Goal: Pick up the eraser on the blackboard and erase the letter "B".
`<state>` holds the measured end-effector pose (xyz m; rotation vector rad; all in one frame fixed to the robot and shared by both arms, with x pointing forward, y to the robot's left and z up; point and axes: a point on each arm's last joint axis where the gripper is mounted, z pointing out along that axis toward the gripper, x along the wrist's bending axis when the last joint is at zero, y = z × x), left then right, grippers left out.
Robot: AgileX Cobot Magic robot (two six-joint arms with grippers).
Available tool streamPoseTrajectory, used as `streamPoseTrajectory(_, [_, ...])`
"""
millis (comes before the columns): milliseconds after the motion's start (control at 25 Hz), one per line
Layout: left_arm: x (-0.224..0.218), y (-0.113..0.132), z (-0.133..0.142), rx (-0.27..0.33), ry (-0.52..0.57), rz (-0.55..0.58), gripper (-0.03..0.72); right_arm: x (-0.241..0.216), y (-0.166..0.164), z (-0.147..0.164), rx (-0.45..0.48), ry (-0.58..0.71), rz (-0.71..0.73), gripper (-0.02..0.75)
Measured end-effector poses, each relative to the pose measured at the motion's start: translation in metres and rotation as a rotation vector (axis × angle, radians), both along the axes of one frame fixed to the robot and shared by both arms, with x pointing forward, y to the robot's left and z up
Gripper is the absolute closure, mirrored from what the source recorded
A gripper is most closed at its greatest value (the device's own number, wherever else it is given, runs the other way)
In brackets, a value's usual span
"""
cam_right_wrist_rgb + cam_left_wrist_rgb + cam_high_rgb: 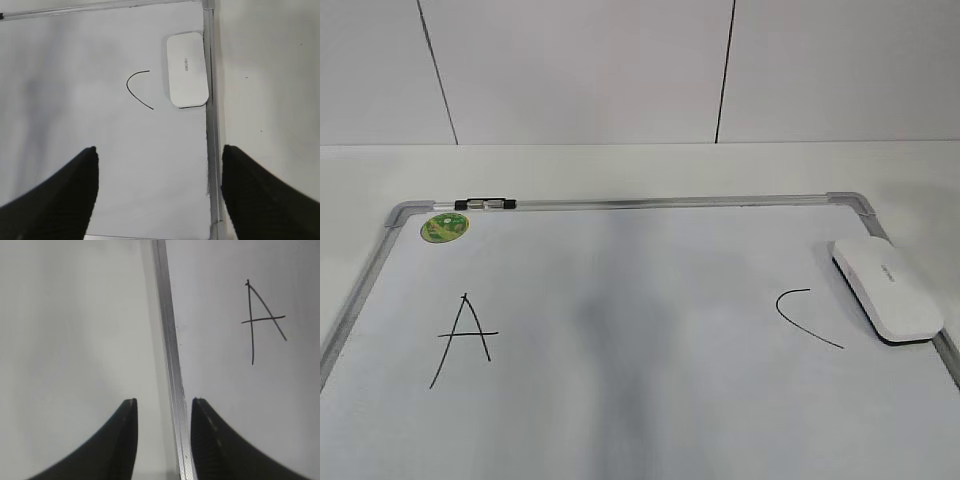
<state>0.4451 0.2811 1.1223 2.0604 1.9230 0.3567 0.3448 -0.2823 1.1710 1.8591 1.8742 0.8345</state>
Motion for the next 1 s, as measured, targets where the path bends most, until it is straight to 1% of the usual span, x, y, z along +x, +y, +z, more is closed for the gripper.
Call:
streamPoseTrajectory(40, [-0.009,0.001,0.008,-0.003,-0.038,0.0,0.412,-0.014,-0.001,-0.004,-0.001,-0.022,-0.001,0.15])
streamPoseTrajectory(120, [-0.028,0.003,0.022,-0.01,-0.107,0.0,0.412,-0.03,-0.003,-0.012,-0.008,-0.043,-0.004,0.151])
streamPoseTrajectory(160, [-0.038,0.004,0.029,-0.012,-0.147,0.0,0.413,-0.03,-0.003,-0.012,-0.008,-0.043,-0.004,0.151])
streamPoseTrajectory(200, [-0.047,0.005,0.034,-0.012,-0.175,0.0,0.417,-0.045,-0.005,-0.017,-0.017,-0.075,-0.01,0.151])
streamPoseTrajectory(280, [-0.069,0.008,0.046,-0.009,-0.251,0.003,0.428,-0.058,-0.006,-0.025,-0.028,-0.1,-0.016,0.152])
streamPoseTrajectory(440, [-0.108,0.014,0.058,0.009,-0.375,0.011,0.446,-0.088,-0.011,-0.037,-0.051,-0.181,-0.031,0.152])
streamPoseTrajectory(560, [-0.134,0.017,0.051,0.011,-0.42,0.014,0.449,-0.105,-0.014,-0.049,-0.065,-0.238,-0.044,0.152])
streamPoseTrajectory(720, [-0.164,0.02,0.03,0.01,-0.451,0.016,0.451,-0.113,-0.015,-0.064,-0.072,-0.293,-0.053,0.153])
streamPoseTrajectory(800, [-0.173,0.02,0.016,0.007,-0.462,0.015,0.452,-0.113,-0.016,-0.073,-0.083,-0.29,-0.057,0.153])
streamPoseTrajectory(1000, [-0.186,0.018,-0.021,-0.044,-0.525,0.0,0.452,-0.111,-0.017,-0.096,-0.139,-0.259,-0.014,0.153])
